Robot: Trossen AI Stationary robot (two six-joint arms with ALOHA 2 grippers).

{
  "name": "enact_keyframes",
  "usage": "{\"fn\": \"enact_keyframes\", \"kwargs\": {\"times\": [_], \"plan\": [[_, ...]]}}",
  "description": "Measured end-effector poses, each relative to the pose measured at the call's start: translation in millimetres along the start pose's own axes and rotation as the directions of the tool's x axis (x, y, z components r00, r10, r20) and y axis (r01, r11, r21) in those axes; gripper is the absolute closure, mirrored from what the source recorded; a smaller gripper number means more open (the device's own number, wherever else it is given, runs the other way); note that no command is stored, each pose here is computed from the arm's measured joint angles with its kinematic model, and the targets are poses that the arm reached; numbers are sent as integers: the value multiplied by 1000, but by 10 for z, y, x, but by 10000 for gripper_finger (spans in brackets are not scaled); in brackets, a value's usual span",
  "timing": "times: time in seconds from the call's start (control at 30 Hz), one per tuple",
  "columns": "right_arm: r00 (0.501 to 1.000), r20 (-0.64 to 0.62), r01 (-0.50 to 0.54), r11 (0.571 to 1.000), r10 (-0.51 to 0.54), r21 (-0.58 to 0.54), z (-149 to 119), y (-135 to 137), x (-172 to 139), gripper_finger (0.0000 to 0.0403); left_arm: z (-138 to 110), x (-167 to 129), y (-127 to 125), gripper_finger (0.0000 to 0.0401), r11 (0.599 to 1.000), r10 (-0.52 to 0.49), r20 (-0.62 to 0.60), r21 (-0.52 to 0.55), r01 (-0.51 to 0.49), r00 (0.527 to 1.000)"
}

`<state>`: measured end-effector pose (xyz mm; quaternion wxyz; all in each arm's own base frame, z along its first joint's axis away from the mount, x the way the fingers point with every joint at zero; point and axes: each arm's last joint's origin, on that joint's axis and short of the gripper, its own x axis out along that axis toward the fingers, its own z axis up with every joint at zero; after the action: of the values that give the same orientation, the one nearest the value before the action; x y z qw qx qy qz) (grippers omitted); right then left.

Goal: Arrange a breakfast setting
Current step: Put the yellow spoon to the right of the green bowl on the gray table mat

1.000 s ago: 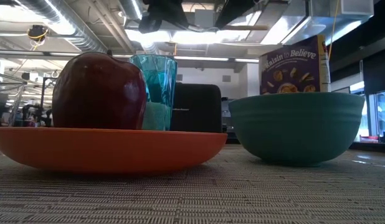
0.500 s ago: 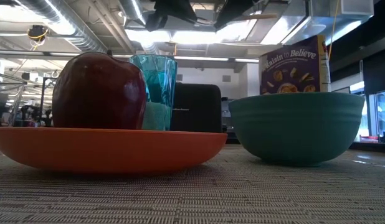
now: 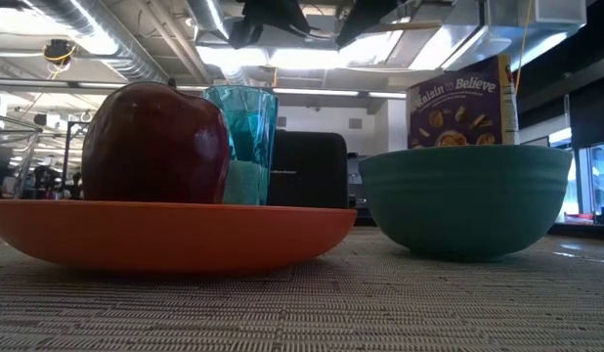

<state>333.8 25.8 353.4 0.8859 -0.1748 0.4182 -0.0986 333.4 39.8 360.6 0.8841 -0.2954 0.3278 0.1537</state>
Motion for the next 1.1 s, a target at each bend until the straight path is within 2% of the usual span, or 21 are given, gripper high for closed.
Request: {"fn": "enact_keyframes", "kwargs": {"times": [0.4, 0.73, 0.9, 1.1], "plan": [[999, -39, 18, 999, -16, 40, -38, -1, -1, 384, 22, 0, -15, 381, 998, -19, 20, 58, 18, 1000], [994, -110, 46, 981, -26, 187, -122, -13, -48, 383, 90, -95, 62, 297, 998, -17, 50, 62, 14, 999], [987, -151, 97, 948, -53, 305, -183, -29, -86, 383, 145, -234, 122, 264, 998, -11, 94, 62, 5, 996], [983, -167, 142, 874, -71, 465, -320, -23, -187, 382, 179, -440, 140, 254, 994, 19, 176, 104, -38, 984]]}}
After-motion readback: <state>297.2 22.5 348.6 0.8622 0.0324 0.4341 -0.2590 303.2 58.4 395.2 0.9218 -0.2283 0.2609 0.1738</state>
